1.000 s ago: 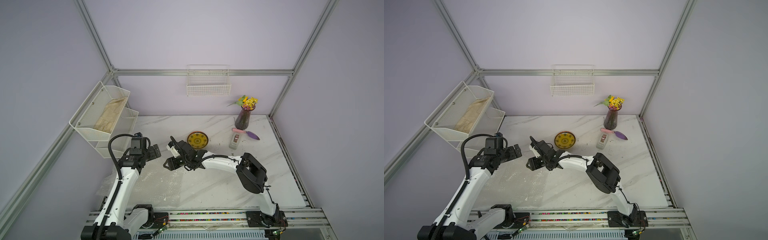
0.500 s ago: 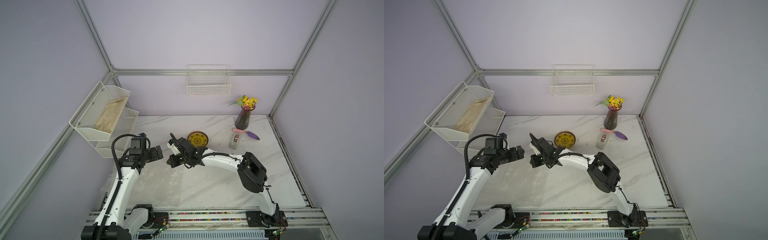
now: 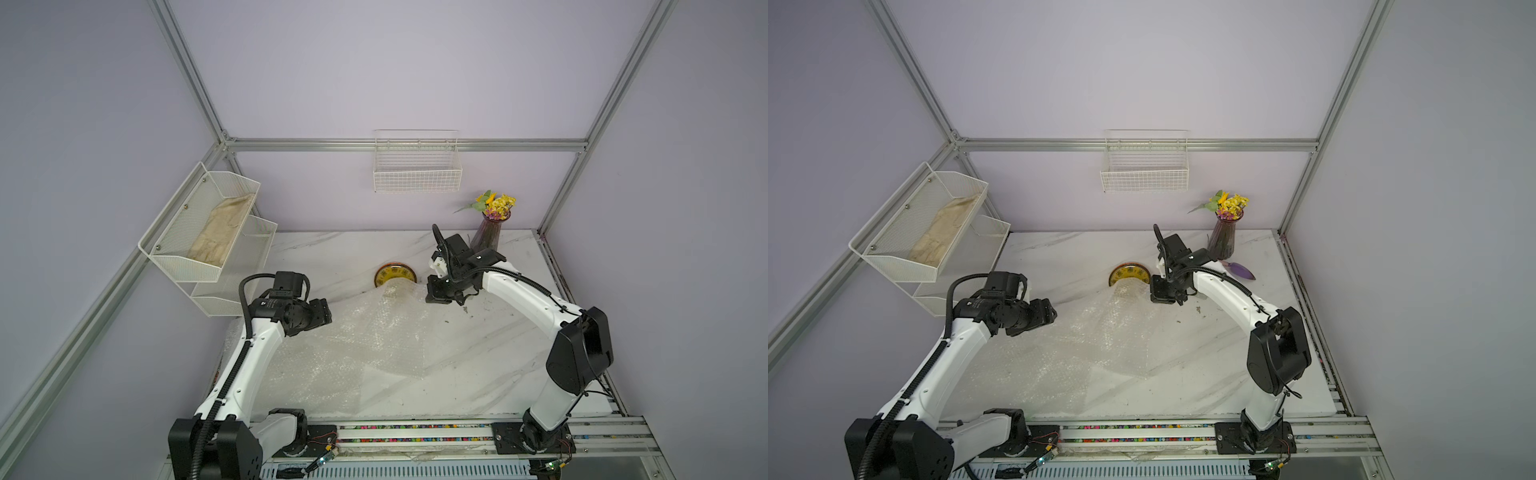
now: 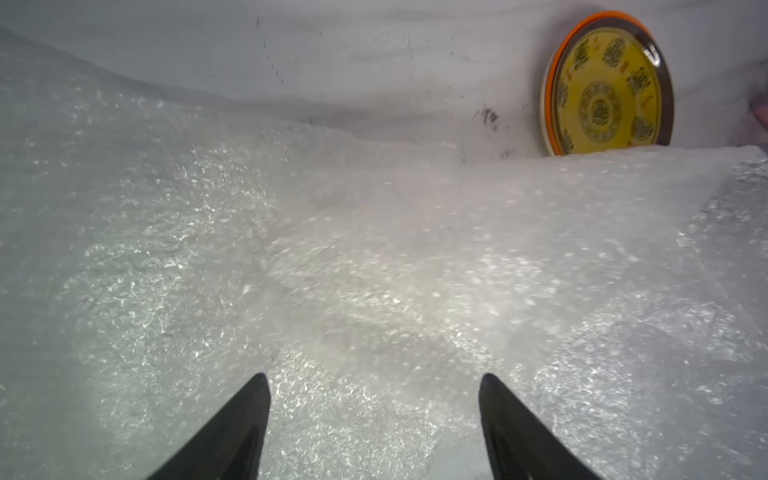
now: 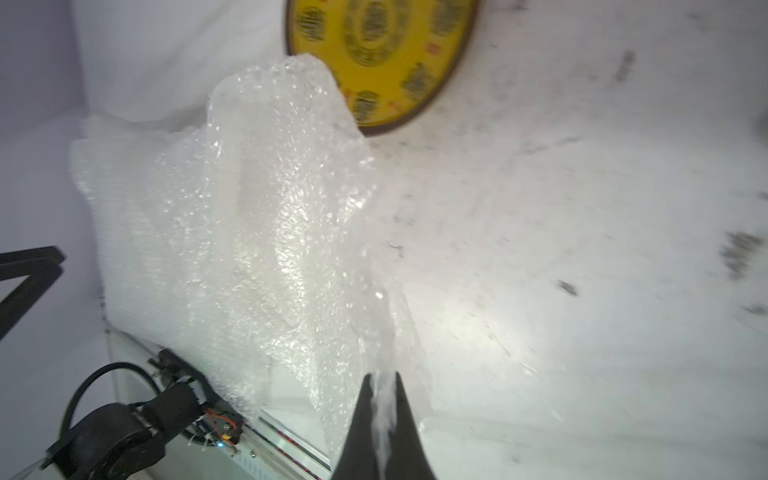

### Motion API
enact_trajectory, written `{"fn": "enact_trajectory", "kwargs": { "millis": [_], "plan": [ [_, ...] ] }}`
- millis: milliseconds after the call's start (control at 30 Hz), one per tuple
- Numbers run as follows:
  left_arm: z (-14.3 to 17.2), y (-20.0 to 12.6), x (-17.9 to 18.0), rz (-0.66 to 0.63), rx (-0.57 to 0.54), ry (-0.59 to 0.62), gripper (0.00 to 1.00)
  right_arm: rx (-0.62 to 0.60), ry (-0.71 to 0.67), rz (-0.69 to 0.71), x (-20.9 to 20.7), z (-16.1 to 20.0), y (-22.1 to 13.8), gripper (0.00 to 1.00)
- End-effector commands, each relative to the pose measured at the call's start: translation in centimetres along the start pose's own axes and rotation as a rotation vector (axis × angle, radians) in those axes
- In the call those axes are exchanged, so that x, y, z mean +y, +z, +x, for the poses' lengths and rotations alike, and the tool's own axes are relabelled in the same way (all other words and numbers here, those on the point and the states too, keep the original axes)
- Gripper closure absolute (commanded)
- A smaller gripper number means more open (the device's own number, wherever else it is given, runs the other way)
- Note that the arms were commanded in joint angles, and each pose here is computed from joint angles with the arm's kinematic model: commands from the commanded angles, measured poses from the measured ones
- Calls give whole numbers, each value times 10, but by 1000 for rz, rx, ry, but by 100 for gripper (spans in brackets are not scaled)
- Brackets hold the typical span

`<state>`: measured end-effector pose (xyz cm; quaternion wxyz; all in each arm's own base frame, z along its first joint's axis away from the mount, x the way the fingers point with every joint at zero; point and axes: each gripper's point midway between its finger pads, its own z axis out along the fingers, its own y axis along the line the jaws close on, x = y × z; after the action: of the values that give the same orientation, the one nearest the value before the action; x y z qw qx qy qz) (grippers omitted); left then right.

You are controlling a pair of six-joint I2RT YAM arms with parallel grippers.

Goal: Wrap dinner plates in bubble wrap
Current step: Pick up the bubble wrap from the bubble wrap, then move the bubble wrap to the corner of the board.

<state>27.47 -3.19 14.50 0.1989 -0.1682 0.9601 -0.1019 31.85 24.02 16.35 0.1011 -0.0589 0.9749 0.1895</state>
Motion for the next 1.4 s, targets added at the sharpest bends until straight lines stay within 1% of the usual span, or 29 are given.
{"fn": "enact_trajectory", "kwargs": {
  "millis": [0,67,133,167,233,267,433,533,633,700,833,933,967,1067,1133,1167,1200,1267,1300,1367],
  "plan": [
    [27,20,27,-152,106,-211,29,17,-8,341,-66,21,-41,100],
    [41,38,41,-229,168,-278,27,2,-15,399,-80,20,-48,100],
    [48,54,49,-277,215,-292,26,6,-28,405,-84,21,-50,100],
    [50,67,51,-281,255,-282,25,5,-23,407,-88,21,-53,100],
    [47,89,46,-220,311,-226,26,6,-16,399,-93,21,-58,100],
    [43,98,46,-217,326,-199,26,1,-11,394,-96,21,-61,100],
    [13,129,52,-289,341,-67,26,-1,7,331,-95,24,-69,100],
    [-19,139,53,-343,294,26,27,7,21,285,-90,30,-66,100],
    [-60,147,44,-360,231,110,26,12,26,247,-85,34,-63,100],
    [-83,154,32,-330,210,130,26,14,34,221,-82,36,-61,100],
    [-127,180,7,-260,161,125,26,9,40,133,-69,39,-56,100],
    [-157,199,2,-273,128,118,26,13,40,60,-58,42,-53,100],
    [-173,200,0,-275,102,109,26,11,35,37,-54,42,-54,100],
    [-209,195,-8,-282,35,95,25,12,32,42,-56,45,-55,100],
    [-228,181,-15,-280,-8,103,25,12,37,70,-61,46,-56,100],
    [-235,172,-24,-249,-24,117,25,13,39,82,-63,46,-55,100],
    [-236,164,-36,-204,-33,137,25,14,40,88,-65,46,-54,100],
    [-229,147,-66,-101,-37,212,26,20,47,102,-69,47,-51,100],
    [-221,135,-84,-44,-40,263,25,25,51,110,-72,48,-48,100],
    [-195,114,-115,45,-36,407,25,32,58,129,-77,48,-44,100]
  ]
}}
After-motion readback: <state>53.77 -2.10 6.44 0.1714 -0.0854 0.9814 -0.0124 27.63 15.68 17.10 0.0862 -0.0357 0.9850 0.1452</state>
